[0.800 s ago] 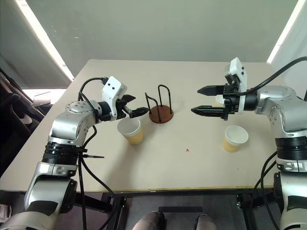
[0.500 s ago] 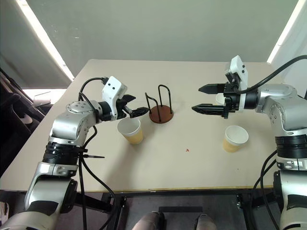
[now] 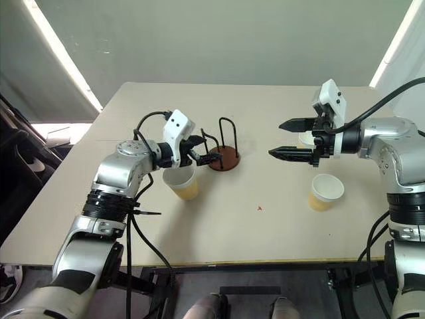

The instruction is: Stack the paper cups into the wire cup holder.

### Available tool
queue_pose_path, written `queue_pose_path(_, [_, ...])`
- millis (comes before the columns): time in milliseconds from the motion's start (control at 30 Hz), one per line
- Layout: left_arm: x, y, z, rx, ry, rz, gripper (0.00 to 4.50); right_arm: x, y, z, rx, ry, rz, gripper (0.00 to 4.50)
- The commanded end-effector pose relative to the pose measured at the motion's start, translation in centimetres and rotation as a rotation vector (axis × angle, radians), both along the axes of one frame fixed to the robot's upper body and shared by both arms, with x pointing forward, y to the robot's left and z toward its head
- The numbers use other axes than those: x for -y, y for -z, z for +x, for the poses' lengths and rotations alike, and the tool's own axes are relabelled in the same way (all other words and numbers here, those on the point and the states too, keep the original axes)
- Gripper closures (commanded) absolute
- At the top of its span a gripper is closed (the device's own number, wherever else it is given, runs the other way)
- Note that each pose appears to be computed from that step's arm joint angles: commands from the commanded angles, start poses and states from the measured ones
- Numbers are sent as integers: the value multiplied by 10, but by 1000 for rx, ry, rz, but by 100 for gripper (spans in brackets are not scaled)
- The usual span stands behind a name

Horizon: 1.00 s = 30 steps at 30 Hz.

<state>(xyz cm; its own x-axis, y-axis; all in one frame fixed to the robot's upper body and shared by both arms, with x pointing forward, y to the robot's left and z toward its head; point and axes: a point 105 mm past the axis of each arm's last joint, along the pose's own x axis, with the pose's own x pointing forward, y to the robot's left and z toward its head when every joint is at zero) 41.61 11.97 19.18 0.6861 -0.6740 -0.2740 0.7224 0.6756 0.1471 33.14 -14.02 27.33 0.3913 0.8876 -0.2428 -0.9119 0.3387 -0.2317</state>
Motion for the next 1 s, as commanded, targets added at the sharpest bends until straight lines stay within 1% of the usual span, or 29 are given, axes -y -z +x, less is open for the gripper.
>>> queue_pose_path(33, [8,-18,4,61,36,5,4,3,-18,-7,68,2,17,6])
queue_pose_path(300, [18,-10,12,45,54,5,4,2,-18,-9,71,5,20,6])
queue_pose_path(600, [33,-5,13,38,113,8,4,2,-19,-11,78,9,20,6])
queue_pose_path(733, [36,-9,13,47,129,-8,126,3,-20,-11,78,13,18,6])
queue_pose_path(1000, [38,-18,14,84,130,-7,423,5,-20,-10,81,25,15,6])
